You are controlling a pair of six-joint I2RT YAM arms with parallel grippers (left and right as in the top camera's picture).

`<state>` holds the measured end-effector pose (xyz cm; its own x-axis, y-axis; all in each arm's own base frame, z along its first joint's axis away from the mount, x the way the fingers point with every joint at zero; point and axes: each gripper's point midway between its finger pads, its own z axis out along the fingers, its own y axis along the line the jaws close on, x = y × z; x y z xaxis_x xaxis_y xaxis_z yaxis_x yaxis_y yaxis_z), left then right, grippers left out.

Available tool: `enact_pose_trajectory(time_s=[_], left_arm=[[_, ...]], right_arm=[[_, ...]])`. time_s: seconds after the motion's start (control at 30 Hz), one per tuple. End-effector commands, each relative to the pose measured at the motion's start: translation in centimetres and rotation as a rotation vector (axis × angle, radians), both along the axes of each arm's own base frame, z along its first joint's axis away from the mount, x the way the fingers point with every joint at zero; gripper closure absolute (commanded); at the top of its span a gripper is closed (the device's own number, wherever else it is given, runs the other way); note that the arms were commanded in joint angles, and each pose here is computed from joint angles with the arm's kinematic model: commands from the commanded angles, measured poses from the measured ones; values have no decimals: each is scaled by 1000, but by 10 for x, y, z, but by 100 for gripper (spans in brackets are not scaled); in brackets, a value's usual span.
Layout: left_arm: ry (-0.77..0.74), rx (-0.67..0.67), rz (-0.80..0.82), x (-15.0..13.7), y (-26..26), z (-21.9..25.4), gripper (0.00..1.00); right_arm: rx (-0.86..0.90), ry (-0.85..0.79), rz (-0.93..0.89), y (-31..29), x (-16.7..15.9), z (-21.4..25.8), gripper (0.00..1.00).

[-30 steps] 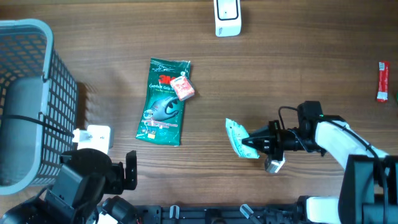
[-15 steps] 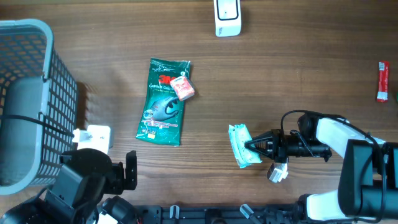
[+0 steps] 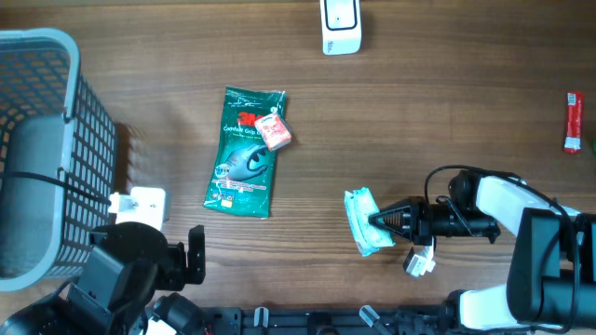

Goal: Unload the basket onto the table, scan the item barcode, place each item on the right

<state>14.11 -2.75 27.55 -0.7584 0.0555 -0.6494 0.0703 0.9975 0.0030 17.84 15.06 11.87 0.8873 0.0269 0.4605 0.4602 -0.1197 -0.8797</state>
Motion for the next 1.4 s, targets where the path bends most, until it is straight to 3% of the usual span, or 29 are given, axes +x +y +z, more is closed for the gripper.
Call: enact_pose_trajectory(time_s=[0.0,0.17,0.27,0.4,0.43,0.5,0.63,0.67,0.9,1.07,1.17,1.23,1.37], left_arm=[[-12,-6,15,0,2,2,0],[-12,-6,16,0,2,2,0],[-12,-6,16,0,2,2,0],[-12,-6,16,0,2,2,0],[-12,-6,16,0,2,2,0],[-12,-6,15,0,2,2,0],[-12,-6,15,0,2,2,0],[-12,-6,15,0,2,2,0],[-12,-6,16,0,2,2,0],[-12,-6,16,0,2,2,0],[-12,-6,16,0,2,2,0],[-12,-6,16,0,2,2,0],[-12,-6,16,0,2,2,0]], right_arm=[[-29,45,16,-2,-3,-6,96],[-116,50,68,-6,-12,-20,96],[-259,1,130,-18,-17,-46,96],[-498,-395,282,-42,0,-93,96],[-509,-579,326,-44,9,-96,96],[-463,-955,367,-38,29,-90,96],[-335,-1359,327,-25,45,-63,96],[-306,-1546,321,-22,51,-54,96],[-360,-1864,343,-23,75,-14,95],[-621,-2160,565,-21,100,31,95],[-727,-2425,673,-1,104,63,96],[-726,-2596,690,23,98,86,95],[-702,-2711,671,42,96,102,95]])
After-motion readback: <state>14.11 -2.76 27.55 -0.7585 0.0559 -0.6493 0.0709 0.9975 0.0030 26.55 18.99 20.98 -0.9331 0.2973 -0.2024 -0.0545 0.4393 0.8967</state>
